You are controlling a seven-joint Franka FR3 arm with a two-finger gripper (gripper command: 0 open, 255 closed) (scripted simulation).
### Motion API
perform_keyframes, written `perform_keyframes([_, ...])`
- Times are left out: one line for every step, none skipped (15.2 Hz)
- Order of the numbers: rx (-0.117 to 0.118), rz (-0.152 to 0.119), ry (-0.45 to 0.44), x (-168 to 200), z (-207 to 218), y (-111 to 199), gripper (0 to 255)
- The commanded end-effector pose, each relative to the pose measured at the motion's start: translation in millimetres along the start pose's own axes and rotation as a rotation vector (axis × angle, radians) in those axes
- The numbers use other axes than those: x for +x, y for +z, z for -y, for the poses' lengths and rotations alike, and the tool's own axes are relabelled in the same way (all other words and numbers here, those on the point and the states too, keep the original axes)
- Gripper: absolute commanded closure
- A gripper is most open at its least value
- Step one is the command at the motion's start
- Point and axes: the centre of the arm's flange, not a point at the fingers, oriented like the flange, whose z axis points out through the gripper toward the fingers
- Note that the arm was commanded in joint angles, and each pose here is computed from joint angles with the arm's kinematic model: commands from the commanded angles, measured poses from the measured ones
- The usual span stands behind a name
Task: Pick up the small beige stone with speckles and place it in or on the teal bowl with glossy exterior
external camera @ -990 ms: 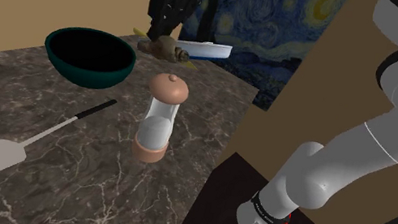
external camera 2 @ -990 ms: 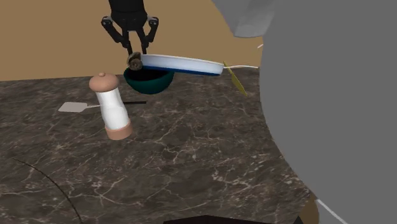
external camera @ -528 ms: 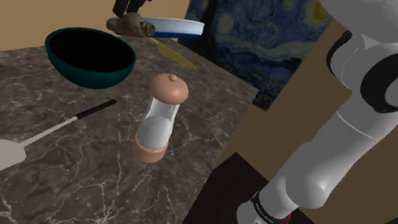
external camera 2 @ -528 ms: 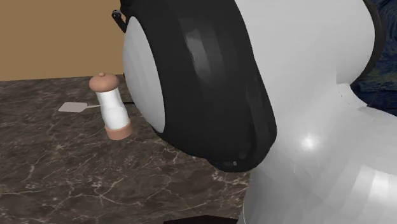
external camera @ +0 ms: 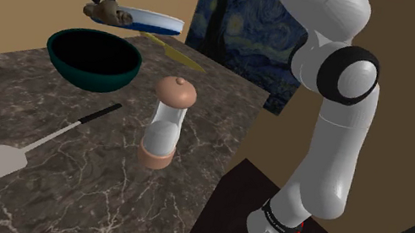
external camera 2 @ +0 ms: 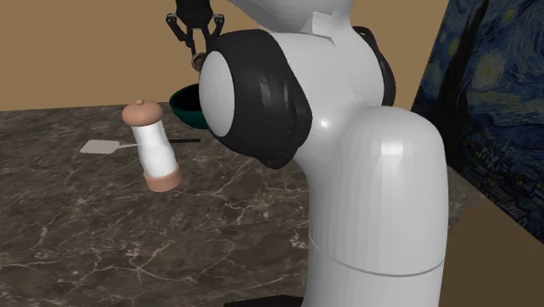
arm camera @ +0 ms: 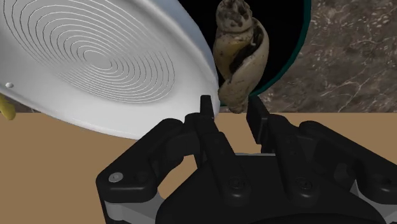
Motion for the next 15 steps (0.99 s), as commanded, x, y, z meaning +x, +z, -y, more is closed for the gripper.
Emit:
perform_keyframes([0.0,-0.002,0.0,0,0,10,255])
perform_keyframes([0.0,-0.002,0.0,-1,0,15,255])
perform_keyframes([0.0,-0.002,0.0,-2,0,20,255])
perform_keyframes([0.0,-0.002,0.0,-4,0,25,255])
perform_keyframes([0.0,-0.002,0.0,-5,0,30,255])
perform_keyframes([0.0,-0.002,0.0,-6,0,35,255])
perform_keyframes([0.0,-0.002,0.0,-8,0,40,255])
perform_keyframes([0.0,-0.002,0.0,-9,-1,45,255])
perform_keyframes([0.0,-0.002,0.0,-11,-1,50,255])
perform_keyframes([0.0,-0.002,0.0,-12,-1,56,255])
perform_keyframes([0.0,-0.002,0.0,-13,-1,61,255])
perform_keyframes([0.0,-0.002,0.0,-15,-1,66,255])
perform_keyframes([0.0,-0.002,0.0,-16,-1,71,255])
perform_keyframes([0.0,-0.002,0.0,-17,-1,73,255])
perform_keyframes([0.0,-0.002,0.0,-17,-1,73,255])
